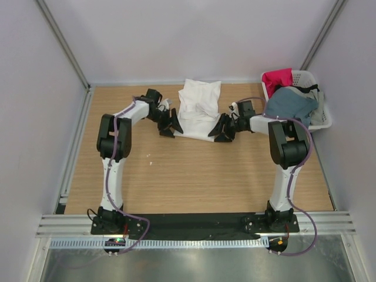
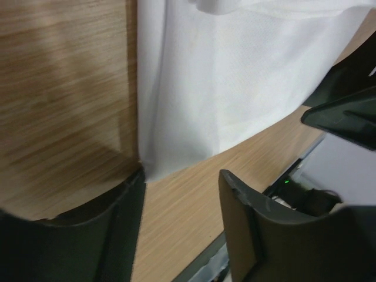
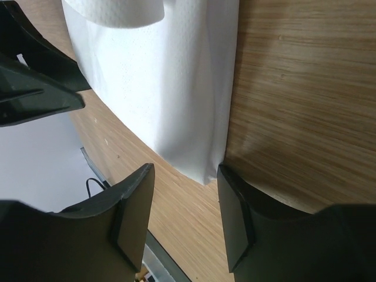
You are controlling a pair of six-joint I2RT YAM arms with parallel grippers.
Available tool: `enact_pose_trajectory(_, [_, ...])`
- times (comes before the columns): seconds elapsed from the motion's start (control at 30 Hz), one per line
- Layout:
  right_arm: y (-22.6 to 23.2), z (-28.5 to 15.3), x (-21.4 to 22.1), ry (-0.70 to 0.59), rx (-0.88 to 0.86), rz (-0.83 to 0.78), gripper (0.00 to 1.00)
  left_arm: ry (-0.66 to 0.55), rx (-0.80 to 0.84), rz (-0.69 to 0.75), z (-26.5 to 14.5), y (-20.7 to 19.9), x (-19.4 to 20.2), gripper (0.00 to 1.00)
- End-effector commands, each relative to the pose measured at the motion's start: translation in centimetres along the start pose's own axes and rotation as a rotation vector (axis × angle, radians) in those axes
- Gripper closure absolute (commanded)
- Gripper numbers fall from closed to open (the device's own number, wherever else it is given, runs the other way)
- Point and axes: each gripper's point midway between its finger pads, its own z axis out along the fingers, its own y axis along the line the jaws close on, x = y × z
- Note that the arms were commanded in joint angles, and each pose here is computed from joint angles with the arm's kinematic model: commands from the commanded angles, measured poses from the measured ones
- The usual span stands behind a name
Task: Fold and stack the t-shirts
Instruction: Fold the tshirt
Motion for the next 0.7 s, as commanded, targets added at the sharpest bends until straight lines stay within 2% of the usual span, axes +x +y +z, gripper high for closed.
enact_pose_trajectory(0.0, [0.8,0.7,-0.6,-0.011,-0.01,-0.024,0.48,0.002,-0.002,0.007,1.5,1.1,-0.5,0.49])
enact_pose_trajectory(0.07, [0.8,0.9,-0.5,-0.007,-0.012,-0.028,0.52,0.004,0.001,0.006,1.6,1.1,-0.4,0.5])
enact_pose_trajectory(0.17, [0.6,1.1,-0.6,-0.009,-0.005,-0.036,0.64,0.004,0.003,0.004,1.6,1.1,-0.3,0.62])
enact_pose_trajectory(0.23, [0.3,1.0,-0.7,-0.011,0.013,-0.048,0.77,0.005,0.002,0.003,1.4,1.1,-0.1,0.8])
enact_pose_trajectory(0.33, [0.5,0.2,-0.6,-0.016,0.03,-0.071,0.85,0.006,0.006,0.0,0.9,0.8,0.4,0.98])
enact_pose_trajectory(0.67, [3.9,-6.3,2.6,-0.048,0.027,-0.167,0.89,-0.021,0.112,0.01,-4.8,-4.5,4.3,1.0])
